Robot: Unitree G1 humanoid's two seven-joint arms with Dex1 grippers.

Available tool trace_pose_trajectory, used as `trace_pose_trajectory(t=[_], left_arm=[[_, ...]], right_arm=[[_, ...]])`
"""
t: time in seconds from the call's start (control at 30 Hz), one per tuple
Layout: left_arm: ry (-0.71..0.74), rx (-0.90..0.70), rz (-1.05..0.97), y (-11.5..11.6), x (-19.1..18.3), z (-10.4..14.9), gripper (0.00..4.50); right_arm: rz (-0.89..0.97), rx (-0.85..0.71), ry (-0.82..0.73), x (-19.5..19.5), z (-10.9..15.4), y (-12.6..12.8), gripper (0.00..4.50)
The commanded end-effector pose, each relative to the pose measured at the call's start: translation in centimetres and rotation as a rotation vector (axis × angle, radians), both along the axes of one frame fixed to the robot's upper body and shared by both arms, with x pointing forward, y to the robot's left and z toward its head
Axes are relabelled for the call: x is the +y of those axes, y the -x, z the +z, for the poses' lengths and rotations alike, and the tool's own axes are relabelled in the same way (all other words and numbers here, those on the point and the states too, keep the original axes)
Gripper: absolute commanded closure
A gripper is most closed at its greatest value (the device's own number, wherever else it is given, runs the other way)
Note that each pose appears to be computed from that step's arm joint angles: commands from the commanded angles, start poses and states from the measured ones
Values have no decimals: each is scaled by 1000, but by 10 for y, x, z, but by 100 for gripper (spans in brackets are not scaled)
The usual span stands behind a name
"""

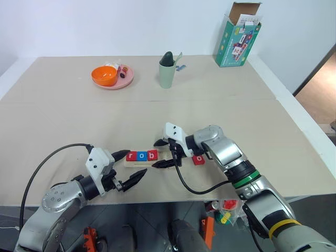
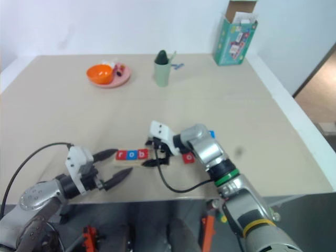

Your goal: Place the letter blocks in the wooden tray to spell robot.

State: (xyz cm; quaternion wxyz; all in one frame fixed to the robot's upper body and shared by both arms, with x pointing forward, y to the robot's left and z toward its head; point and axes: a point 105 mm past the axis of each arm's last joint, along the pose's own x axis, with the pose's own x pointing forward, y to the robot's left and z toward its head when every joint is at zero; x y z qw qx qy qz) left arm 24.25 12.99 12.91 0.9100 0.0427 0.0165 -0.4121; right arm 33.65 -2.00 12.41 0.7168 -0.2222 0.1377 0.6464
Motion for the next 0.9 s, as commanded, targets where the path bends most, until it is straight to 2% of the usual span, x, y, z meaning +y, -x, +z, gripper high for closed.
trace_pose_trajectory(t=[0.03,0.17,0.2,0.23,0.5,0.6,0.9], left_arm=[[-12,-48,-18,2,-2,9,0],[-15,-49,-24,2,-2,9,0],[-17,-48,-26,2,-2,9,0],[-21,-48,-32,2,-2,9,0],[-24,-52,-40,-1,-2,10,0],[-10,-60,-35,-2,-2,13,0],[-2,-65,-37,0,-4,14,0]], right_arm=[[-21,-51,-95,3,29,-2,7],[-79,-49,-176,3,44,-4,7],[-87,-50,-184,3,45,-4,58],[-92,-46,-191,3,45,-4,76],[-150,-39,-212,4,38,-7,361],[-172,-40,-193,3,30,-9,444],[-144,-33,-140,3,11,-3,444]])
